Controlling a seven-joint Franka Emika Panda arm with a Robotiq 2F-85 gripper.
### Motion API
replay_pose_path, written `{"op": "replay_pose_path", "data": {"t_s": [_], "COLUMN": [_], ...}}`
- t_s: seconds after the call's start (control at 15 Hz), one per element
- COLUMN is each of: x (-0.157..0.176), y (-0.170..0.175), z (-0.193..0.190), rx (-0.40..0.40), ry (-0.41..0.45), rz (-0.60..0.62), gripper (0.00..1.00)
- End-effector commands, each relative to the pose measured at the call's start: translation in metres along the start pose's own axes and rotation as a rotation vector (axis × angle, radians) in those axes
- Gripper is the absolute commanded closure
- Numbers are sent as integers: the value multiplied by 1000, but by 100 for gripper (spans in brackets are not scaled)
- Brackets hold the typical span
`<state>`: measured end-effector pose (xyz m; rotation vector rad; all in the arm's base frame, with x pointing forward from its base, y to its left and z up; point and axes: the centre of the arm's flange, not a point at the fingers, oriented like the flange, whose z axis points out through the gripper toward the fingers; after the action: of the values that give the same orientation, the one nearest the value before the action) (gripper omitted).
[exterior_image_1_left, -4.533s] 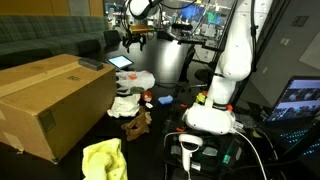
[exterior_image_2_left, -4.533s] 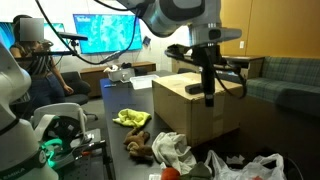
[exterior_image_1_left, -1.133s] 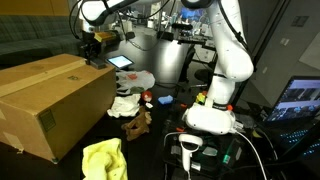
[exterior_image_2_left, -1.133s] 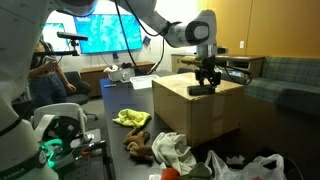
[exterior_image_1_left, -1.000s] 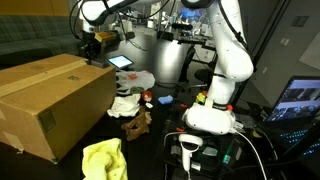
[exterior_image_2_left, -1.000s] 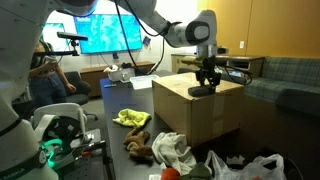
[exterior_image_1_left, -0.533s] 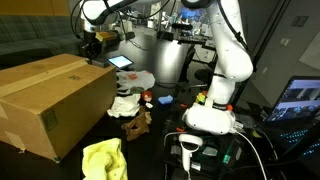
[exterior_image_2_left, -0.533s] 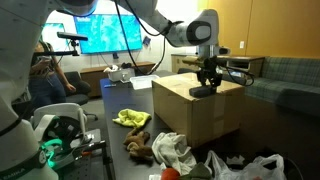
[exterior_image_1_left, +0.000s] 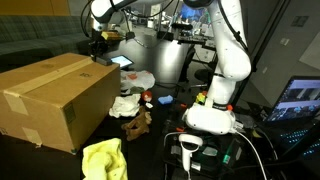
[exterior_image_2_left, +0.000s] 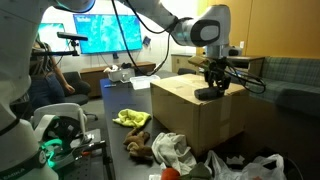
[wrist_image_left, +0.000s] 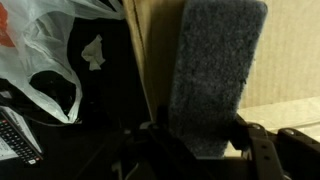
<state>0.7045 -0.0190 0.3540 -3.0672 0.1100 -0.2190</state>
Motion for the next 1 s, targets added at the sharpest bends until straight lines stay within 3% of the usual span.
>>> {"op": "replay_pose_path", "data": {"t_s": [0.0,0.2,0.4,0.67,0.93], "x": [-22,-33,-43,-65,-93], "y": [18,24,33,62,97], "z": [-19,-41,-57,-49,-14], "rx": [-7,-12,-23,-31,-15], "ry": [71,135,170,130,50], "rz": [-2,-60,-34,67,206], "gripper": [67,67,67,67,67]}}
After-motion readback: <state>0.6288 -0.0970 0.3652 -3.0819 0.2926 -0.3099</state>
